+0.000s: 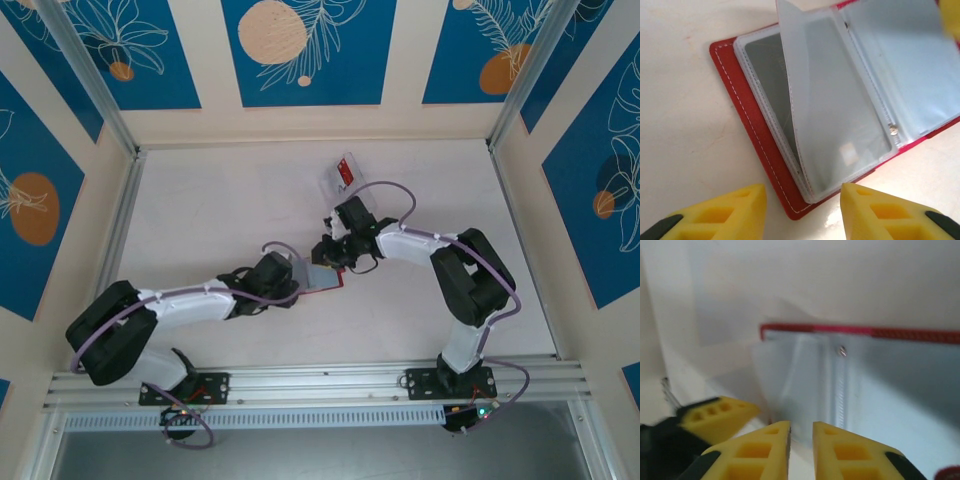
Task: Put the credit cards into the card holder
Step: Flip over the card slot in the card holder, then pick up the credit card from the storage box.
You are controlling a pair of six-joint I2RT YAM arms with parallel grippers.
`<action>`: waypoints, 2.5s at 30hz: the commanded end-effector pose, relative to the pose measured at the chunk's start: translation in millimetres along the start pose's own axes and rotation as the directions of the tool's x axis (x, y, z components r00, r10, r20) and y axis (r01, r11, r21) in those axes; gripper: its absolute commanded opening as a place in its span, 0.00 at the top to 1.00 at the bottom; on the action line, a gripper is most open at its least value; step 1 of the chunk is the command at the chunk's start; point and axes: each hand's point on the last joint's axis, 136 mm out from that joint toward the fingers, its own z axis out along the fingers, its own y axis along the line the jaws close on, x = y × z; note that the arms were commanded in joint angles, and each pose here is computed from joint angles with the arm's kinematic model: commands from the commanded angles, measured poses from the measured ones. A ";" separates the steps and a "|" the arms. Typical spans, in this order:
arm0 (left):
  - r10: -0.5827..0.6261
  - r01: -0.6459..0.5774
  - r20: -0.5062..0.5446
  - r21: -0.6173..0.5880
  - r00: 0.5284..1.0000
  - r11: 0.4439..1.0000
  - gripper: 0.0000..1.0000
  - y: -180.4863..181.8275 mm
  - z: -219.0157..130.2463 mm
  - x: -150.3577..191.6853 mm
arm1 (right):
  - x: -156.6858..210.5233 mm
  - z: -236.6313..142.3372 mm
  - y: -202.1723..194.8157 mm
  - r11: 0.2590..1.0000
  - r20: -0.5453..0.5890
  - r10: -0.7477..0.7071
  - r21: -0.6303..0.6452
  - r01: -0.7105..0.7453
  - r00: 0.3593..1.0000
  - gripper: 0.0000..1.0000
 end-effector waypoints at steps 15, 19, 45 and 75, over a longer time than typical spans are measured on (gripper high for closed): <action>-0.056 0.057 -0.102 0.001 0.993 0.998 0.62 -2.6 21.4 -20.2 | 36.0 8.2 -72.1 0.967 -0.062 0.087 0.244 -0.069 0.994 0.91; -0.055 0.051 -0.116 -0.040 0.992 0.998 0.66 7.6 25.6 -11.4 | 37.3 9.8 -80.6 0.961 -0.072 0.102 0.264 -0.080 0.992 0.91; -0.020 0.024 -0.174 0.020 0.984 1.000 0.72 2.2 42.8 15.1 | -62.6 -89.6 -18.8 0.979 0.198 -0.107 0.190 0.069 0.974 0.69; -0.013 0.022 -0.189 0.046 0.982 0.999 0.74 -7.3 47.4 21.8 | -267.5 -118.0 -33.3 0.892 0.397 -0.363 0.411 0.190 0.843 0.63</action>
